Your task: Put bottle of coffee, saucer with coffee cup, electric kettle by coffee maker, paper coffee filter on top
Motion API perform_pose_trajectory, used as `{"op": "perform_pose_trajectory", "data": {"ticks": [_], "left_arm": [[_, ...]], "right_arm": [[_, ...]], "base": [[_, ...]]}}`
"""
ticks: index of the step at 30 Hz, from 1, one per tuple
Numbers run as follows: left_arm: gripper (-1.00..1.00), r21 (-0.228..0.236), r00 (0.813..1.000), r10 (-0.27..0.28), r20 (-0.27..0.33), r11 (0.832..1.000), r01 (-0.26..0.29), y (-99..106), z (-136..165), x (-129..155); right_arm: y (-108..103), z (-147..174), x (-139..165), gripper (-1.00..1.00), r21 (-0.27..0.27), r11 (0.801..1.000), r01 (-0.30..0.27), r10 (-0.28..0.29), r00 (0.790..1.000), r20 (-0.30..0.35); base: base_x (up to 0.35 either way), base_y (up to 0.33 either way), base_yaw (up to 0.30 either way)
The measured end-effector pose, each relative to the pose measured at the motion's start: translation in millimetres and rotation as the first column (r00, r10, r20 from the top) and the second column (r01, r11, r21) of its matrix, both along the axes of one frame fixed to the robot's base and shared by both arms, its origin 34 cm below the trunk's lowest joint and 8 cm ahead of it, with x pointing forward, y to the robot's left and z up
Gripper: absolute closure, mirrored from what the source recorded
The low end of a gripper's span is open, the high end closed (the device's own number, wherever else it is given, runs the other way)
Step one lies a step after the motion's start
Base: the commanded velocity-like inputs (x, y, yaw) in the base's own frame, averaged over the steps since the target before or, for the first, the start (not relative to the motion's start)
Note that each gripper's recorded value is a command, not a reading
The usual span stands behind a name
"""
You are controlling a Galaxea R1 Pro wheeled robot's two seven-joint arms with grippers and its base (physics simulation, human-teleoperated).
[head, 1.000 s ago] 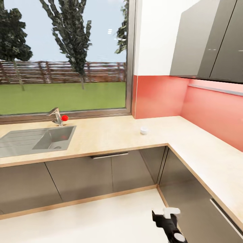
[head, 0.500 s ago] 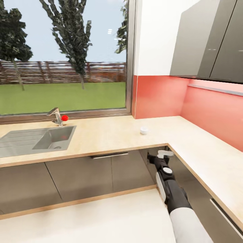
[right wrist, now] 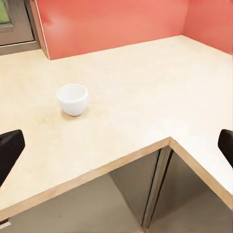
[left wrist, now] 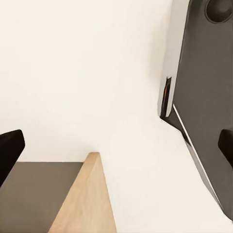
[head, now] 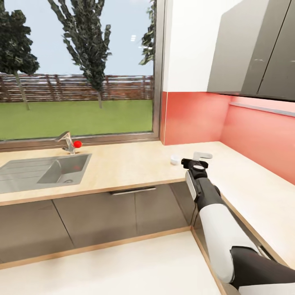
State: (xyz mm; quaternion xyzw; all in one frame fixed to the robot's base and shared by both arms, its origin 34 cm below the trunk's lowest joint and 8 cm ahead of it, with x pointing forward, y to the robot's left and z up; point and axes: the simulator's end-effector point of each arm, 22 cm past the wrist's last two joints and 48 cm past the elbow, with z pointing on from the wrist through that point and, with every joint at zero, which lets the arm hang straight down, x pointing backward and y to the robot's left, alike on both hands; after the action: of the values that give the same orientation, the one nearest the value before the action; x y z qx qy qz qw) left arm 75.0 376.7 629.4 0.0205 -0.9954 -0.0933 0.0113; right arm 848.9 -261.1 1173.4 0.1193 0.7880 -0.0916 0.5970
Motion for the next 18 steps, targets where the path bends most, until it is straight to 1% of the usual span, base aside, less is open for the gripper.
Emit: {"op": "perform_pose_trajectory", "data": {"ticks": [2, 6, 8, 13, 18], "left_arm": [[-1.00, 0.000, 1.000, 0.002, -0.012, 1.000, -0.002, 0.0, 0.1, -2.8], [-1.00, -0.002, 0.998, 0.009, -0.058, 1.000, -0.009, -1.4, 0.5, -13.1], [-1.00, -0.002, 0.997, 0.011, -0.072, 1.000, -0.011, -1.0, 0.9, -16.3], [-1.00, -0.003, 0.997, 0.011, -0.081, 1.000, -0.012, -1.7, 1.0, -18.5], [-1.00, -0.004, 0.997, 0.011, -0.082, 1.000, -0.012, -2.9, 0.8, -18.7]], "right_arm": [[-0.4, 2.6, 0.7, -1.00, 0.000, 1.000, 0.001, -0.001, 1.000, 0.001], [0.5, 0.7, 1.6, -1.00, 0.000, 1.000, -0.006, 0.006, 1.000, -0.006], [4.6, -6.8, 2.0, -1.00, 0.003, 1.000, -0.021, 0.021, 1.000, -0.021], [16.9, -25.5, 2.6, -1.00, 0.013, 0.998, -0.067, 0.068, 0.996, -0.059], [20.7, -33.0, 2.3, -1.00, 0.018, 0.996, -0.082, 0.083, 0.994, -0.074]], "base": [[0.310, 0.000, 0.000], [0.327, 0.000, 0.000], [0.333, 0.000, 0.000], [0.334, 0.000, 0.000], [0.335, 0.000, 0.000]]}}
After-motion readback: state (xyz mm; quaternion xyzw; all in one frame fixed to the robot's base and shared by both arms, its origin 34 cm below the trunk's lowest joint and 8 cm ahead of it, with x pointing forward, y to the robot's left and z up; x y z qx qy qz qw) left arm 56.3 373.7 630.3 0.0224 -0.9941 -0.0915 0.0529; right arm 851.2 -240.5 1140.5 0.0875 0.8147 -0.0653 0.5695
